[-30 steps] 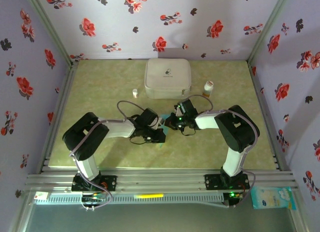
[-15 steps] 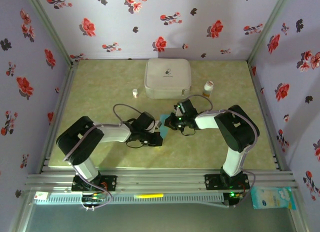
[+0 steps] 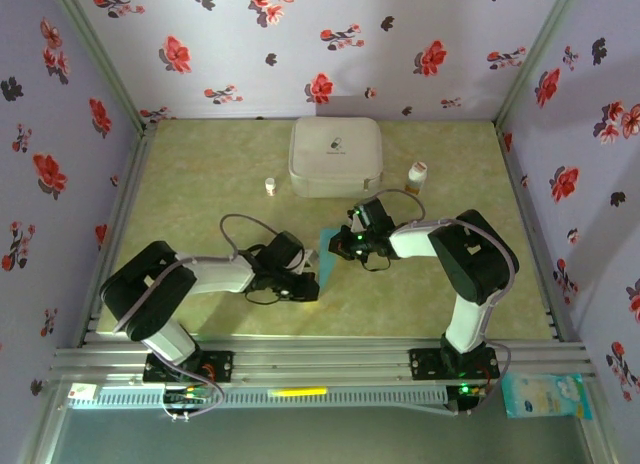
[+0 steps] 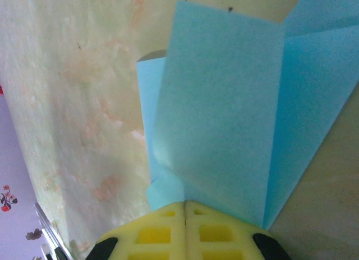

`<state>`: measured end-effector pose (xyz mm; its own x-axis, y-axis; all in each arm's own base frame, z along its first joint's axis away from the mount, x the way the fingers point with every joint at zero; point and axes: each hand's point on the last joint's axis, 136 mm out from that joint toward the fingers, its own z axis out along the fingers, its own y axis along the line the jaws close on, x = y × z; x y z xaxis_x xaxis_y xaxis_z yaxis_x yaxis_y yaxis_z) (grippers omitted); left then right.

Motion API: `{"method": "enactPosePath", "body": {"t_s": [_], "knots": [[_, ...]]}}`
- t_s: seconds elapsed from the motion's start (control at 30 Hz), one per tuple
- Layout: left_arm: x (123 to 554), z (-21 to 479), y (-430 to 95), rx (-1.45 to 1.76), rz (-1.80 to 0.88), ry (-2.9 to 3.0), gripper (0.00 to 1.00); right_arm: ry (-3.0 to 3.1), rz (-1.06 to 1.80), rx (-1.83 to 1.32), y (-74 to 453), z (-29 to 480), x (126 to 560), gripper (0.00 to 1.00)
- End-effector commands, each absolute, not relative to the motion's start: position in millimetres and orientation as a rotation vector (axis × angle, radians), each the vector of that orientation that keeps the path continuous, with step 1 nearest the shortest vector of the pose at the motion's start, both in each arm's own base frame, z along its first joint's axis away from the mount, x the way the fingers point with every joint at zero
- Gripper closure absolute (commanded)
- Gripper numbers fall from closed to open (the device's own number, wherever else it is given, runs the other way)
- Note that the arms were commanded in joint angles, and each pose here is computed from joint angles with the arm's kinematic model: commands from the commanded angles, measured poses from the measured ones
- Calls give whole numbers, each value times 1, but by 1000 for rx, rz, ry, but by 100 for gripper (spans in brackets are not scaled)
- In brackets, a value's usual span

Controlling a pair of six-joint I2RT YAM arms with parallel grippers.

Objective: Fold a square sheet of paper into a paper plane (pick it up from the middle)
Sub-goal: Fold the wing for the fifth time at the center of the table.

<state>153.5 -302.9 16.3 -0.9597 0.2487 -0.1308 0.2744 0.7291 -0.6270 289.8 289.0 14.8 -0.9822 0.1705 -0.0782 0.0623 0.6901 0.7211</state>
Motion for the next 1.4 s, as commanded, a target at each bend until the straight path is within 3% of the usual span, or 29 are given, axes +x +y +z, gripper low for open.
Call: {"method": "enactPosePath", "body": {"t_s": [0.0, 0.37, 0.9, 1.23, 1.37], "knots": [[141, 26, -293, 453, -1048, 2891, 96, 2938, 896, 300, 255, -38, 265, 95], [200, 85, -322, 367, -1282, 2677, 96, 2913, 949, 326, 262, -33, 270, 95], [247, 37, -337, 291, -1104, 2742, 94, 2904, 961, 324, 263, -28, 270, 94], [228, -10, -309, 262, -952, 2866, 96, 2889, 991, 320, 268, -22, 274, 92], [214, -20, -299, 263, -940, 2891, 99, 2841, 1002, 286, 273, 2, 285, 88]]}}
